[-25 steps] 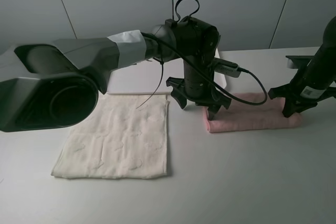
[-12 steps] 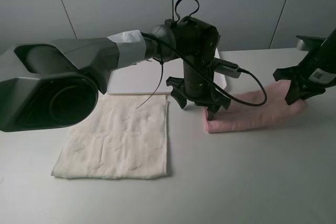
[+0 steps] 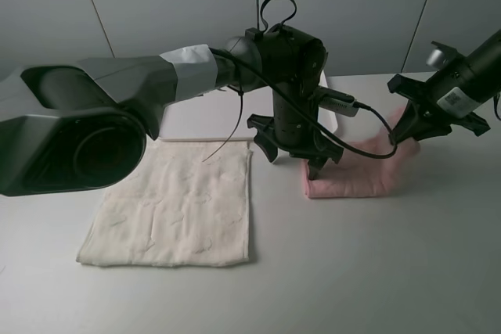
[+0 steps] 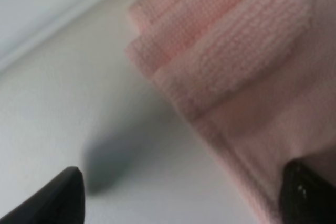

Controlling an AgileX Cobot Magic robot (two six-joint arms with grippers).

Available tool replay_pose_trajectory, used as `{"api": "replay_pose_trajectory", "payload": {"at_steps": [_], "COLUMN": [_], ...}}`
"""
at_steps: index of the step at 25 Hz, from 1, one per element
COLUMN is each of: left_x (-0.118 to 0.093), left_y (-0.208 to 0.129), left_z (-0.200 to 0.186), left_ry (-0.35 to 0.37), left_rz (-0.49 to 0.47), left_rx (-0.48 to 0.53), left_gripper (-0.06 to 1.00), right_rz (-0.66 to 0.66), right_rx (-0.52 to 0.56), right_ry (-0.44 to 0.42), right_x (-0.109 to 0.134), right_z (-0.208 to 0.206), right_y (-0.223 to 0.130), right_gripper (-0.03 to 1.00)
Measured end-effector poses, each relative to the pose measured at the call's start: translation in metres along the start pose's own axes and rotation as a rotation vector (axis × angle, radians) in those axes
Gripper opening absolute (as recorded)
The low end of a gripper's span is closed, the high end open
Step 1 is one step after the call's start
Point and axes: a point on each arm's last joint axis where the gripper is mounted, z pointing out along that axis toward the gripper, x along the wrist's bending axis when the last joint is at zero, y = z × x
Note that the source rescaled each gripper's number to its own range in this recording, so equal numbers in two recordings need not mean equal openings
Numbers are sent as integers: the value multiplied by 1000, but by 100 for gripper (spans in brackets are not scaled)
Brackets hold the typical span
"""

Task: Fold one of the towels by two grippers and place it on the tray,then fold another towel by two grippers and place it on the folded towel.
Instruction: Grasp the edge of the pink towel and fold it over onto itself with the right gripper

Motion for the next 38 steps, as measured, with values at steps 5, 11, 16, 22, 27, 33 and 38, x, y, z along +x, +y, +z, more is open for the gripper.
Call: {"api": "replay_pose_trajectory", "payload": {"at_steps": [5, 11, 16, 22, 27, 33, 38], "left_x": [8, 23, 23, 23, 23, 22, 22], "left_y": [2, 4, 4, 4, 4, 4, 5], "left_z": [0, 2, 2, 2, 2, 2, -1], "left_ry": [-47, -69, -77, -79, -79, -86, -93], "left_rz": [-18, -46, -45, -38, -31, -29, -28], "left_rx": [15, 29, 30, 30, 31, 34, 24], "left_gripper": [96, 96, 96, 96, 96, 96, 96], "right_rz": [14, 53, 78, 110, 145, 102, 105], "right_rx": [40, 14, -17, -58, -87, -92, -106], "right_ry": [57, 171, 225, 251, 287, 252, 249], "right_x": [0, -2, -3, -5, -5, 9, 11], "right_z": [10, 28, 38, 43, 48, 62, 63], "right_y": [-2, -12, -20, -25, -29, -35, -35], "right_gripper": [3, 3, 3, 3, 3, 3, 3]}}
